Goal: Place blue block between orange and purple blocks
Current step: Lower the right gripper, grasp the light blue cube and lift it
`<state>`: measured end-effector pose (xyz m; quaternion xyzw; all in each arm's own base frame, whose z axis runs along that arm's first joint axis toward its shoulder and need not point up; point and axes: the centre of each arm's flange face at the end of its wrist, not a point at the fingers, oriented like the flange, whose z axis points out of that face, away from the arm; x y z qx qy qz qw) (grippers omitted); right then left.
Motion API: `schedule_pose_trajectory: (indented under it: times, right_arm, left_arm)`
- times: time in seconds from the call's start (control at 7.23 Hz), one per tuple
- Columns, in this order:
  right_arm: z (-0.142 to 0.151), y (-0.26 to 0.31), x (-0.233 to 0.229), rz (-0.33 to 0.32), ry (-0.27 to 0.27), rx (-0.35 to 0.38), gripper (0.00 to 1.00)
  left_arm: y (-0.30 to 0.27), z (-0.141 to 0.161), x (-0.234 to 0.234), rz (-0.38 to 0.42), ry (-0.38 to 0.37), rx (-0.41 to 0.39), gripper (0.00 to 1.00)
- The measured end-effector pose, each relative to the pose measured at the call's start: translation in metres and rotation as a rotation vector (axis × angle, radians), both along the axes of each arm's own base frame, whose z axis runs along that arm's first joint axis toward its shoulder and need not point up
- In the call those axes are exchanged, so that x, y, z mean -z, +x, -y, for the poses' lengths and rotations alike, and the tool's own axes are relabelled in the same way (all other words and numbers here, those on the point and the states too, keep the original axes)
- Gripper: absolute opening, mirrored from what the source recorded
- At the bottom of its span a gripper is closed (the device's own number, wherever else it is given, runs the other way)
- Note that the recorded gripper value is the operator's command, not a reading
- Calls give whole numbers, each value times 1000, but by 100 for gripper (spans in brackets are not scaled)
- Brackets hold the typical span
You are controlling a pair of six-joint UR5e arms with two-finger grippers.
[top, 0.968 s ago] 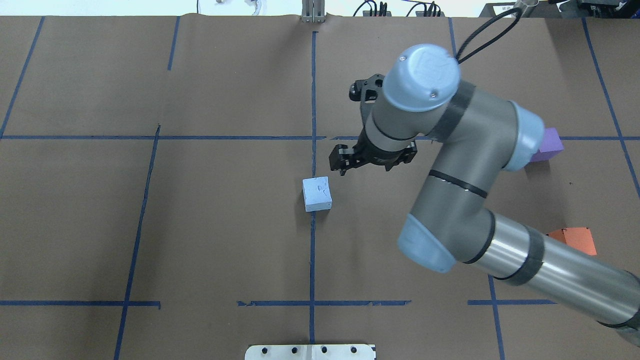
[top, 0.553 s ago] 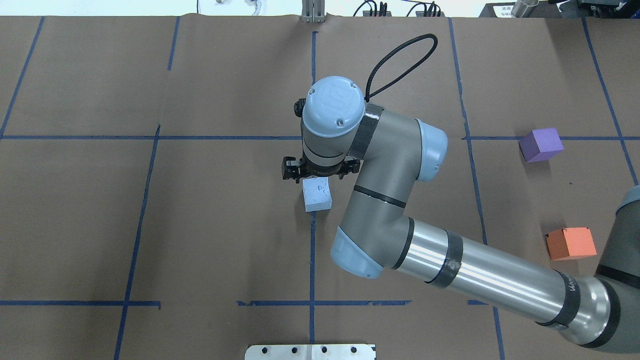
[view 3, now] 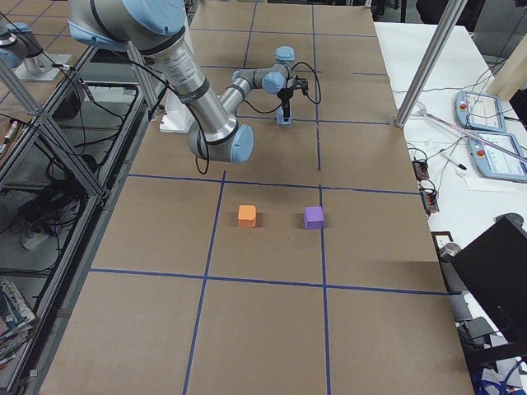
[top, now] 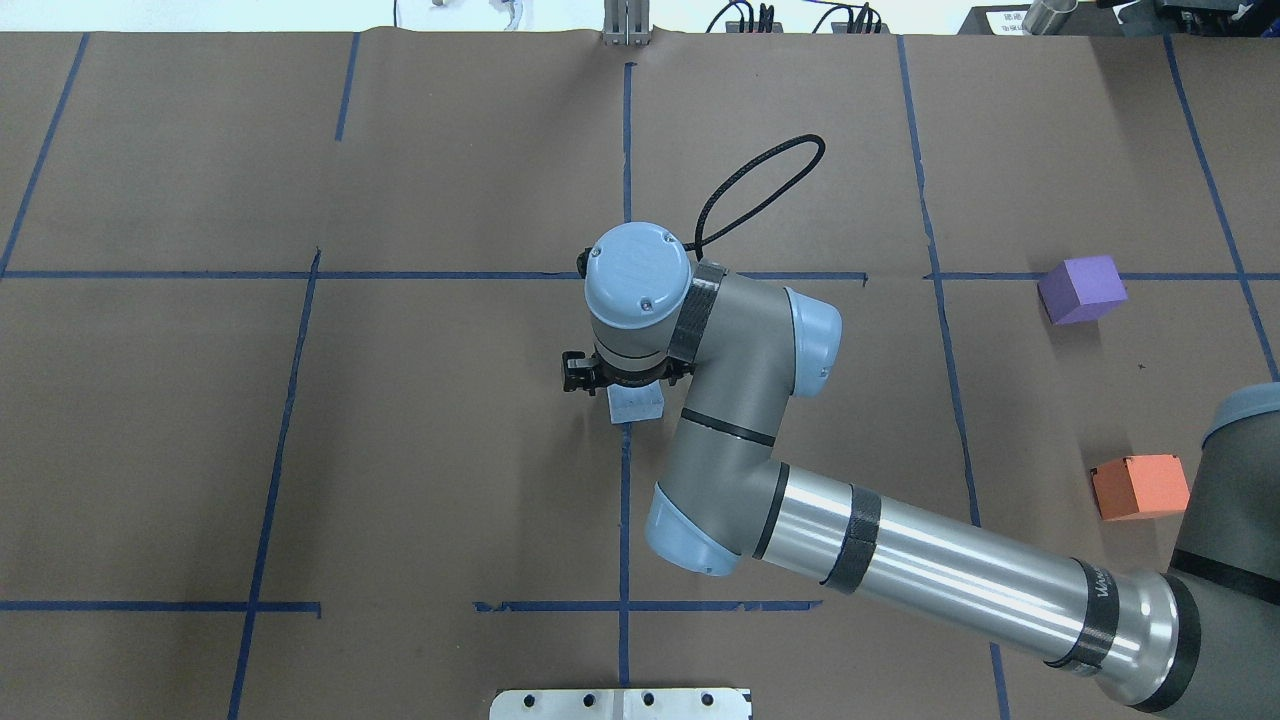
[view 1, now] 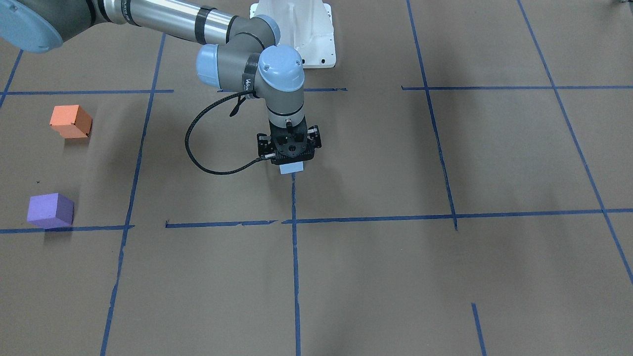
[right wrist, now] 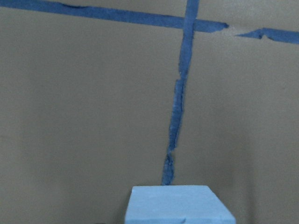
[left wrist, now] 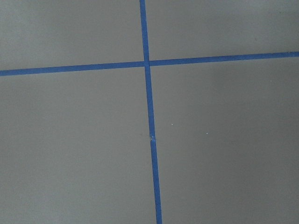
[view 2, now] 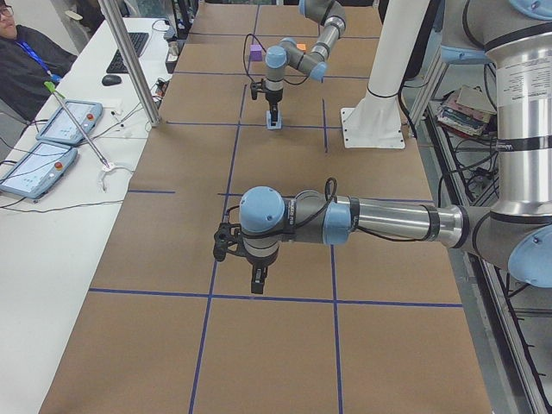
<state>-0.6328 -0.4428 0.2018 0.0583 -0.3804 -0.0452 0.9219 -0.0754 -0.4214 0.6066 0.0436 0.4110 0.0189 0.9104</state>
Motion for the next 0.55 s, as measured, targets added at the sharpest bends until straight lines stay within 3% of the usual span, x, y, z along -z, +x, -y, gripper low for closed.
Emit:
schedule_pose_trajectory:
  times: [0.14,0.55]
  right_arm:
    - [0,-2,-1,-3,-2,-1,22]
    - [12,9,0,2,-12,-19,22]
  left_arm:
    - [0,0,0,0,-1,0,100]
    - [0,-1,-1,0,-1,0,100]
